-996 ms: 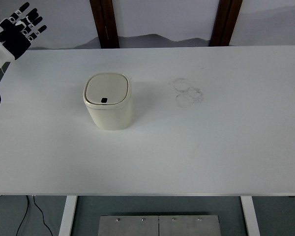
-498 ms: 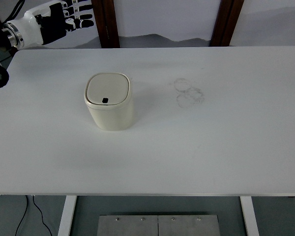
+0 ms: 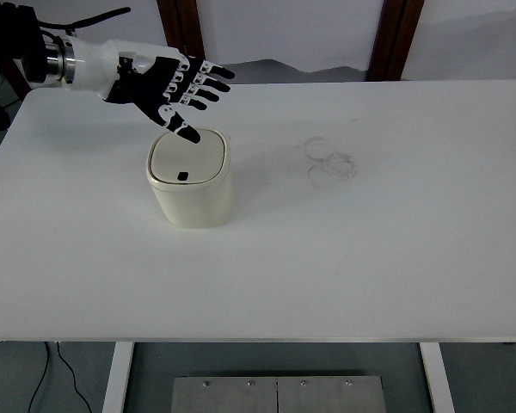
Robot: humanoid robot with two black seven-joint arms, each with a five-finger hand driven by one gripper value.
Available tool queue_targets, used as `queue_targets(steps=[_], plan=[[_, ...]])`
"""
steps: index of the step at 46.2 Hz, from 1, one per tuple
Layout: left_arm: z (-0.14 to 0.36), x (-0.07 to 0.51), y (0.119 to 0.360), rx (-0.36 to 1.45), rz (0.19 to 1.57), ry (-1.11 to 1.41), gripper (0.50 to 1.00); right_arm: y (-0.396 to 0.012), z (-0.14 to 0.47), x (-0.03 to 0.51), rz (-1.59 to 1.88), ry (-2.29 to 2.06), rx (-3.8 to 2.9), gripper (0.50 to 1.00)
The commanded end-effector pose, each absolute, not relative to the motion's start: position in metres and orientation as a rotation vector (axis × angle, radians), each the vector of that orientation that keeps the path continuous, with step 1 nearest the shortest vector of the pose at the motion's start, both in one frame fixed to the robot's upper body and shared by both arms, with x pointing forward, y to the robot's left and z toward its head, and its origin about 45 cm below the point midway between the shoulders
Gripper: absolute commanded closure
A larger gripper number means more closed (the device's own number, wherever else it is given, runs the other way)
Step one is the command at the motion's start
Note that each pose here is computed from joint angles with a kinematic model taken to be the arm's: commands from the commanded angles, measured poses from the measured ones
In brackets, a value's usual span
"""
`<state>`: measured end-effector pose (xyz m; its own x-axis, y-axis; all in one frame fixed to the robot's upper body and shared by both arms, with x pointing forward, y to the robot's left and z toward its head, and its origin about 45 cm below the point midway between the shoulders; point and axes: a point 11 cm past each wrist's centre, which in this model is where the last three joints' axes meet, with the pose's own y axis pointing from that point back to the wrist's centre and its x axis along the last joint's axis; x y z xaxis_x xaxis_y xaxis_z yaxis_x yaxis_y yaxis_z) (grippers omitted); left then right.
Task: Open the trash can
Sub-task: 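Reach the left hand over the trash can lid, fingers toward its front edge, then press the left hand fingers onto the lid's front edge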
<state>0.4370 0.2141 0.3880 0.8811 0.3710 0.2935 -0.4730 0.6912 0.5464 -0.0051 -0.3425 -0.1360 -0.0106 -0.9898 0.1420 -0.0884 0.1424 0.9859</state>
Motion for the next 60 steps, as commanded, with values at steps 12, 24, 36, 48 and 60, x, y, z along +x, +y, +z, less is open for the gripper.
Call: queue_targets(steps=[12,24,36,48,60], plan=[[0.388,0.438,0.220,0.828,0.434,-0.313,0.500,-0.343,-0.136,-0.005,-1.062,-1.341,1.164,0.509],[0.376,0.428,0.205,0.853,0.368,-0.307,0.500,-0.342,-0.136,-0.005,-1.063,-1.341,1.166,0.509],[0.359,0.419,0.199,0.919,0.325,-0.283,0.500,-0.343,-0.136,-0.005,-1.062,-1.341,1.164,0.509],[0.355,0.417,0.200,0.949,0.317,-0.280,0.500,-0.343,-0.136,-0.005,-1.062,-1.341,1.164,0.507],[0.349,0.412,0.199,0.973,0.296,-0.273,0.500,-0.343,-0.136,-0.005,-1.062,-1.341,1.164,0.509]])
